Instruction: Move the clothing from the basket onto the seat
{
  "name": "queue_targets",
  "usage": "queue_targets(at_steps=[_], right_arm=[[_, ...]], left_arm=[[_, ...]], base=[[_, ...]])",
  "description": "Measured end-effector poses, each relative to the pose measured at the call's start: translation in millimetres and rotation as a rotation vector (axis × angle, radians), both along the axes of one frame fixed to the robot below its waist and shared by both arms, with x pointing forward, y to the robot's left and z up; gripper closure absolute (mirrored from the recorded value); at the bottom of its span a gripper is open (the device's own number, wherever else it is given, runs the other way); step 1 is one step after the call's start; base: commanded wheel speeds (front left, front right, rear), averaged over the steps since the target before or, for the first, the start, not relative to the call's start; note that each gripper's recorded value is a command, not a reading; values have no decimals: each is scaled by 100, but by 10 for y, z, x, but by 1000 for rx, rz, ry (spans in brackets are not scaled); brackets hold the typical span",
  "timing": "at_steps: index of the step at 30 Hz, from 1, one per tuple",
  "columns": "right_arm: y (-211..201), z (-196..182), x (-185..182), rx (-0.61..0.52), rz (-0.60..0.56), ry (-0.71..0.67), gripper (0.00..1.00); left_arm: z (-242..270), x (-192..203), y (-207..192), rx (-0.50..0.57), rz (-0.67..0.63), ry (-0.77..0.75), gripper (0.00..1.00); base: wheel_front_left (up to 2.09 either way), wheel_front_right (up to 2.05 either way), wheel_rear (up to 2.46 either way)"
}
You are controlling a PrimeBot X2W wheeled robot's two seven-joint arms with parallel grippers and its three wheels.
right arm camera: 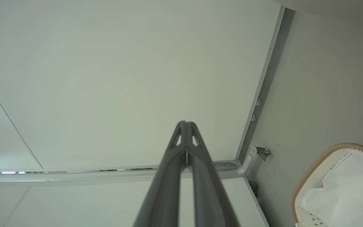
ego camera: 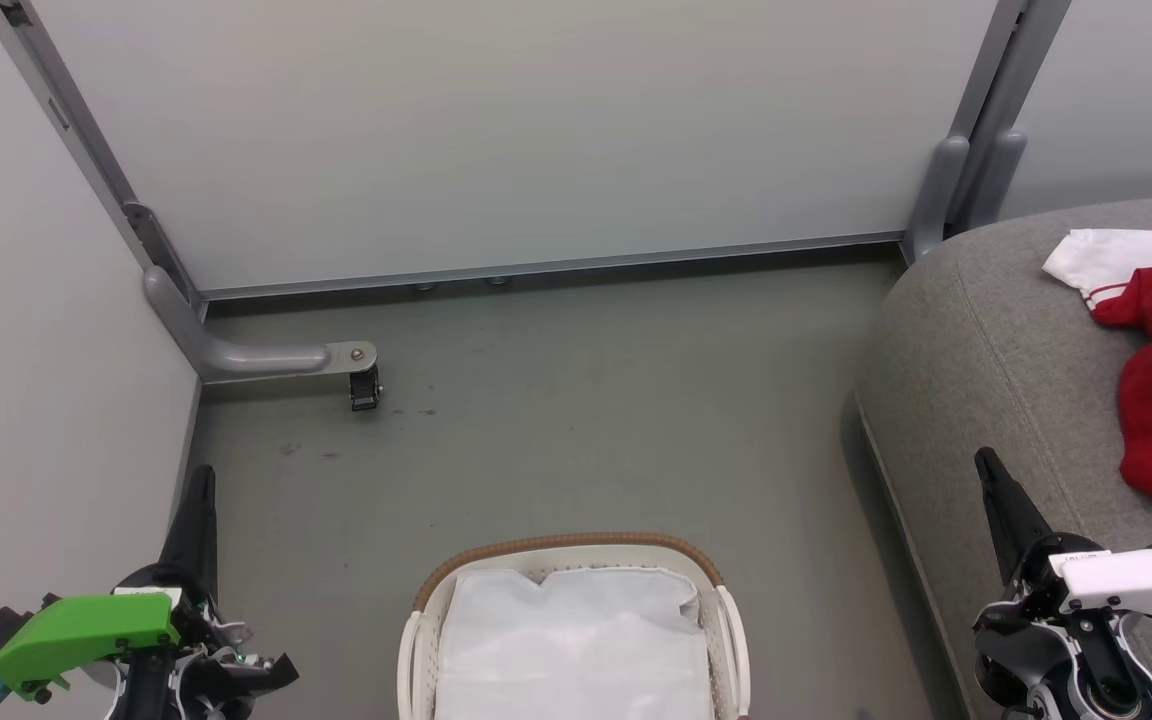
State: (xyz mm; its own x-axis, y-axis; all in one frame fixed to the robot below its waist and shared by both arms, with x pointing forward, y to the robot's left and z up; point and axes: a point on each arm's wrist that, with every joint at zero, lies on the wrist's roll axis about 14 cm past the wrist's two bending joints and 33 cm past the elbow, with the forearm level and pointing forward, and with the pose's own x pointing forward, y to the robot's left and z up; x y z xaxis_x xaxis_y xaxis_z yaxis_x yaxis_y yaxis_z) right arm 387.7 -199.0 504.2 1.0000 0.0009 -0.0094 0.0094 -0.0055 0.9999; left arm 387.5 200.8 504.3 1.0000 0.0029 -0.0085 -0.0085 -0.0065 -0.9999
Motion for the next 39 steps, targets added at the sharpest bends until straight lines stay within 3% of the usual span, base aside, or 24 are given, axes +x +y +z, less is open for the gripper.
queue_targets(at_steps=[39], right_arm=[[0, 1, 0, 0, 0, 0, 100]], left_arm=[[0, 0, 0, 0, 0, 0, 100]], base=[[0, 0, 0]])
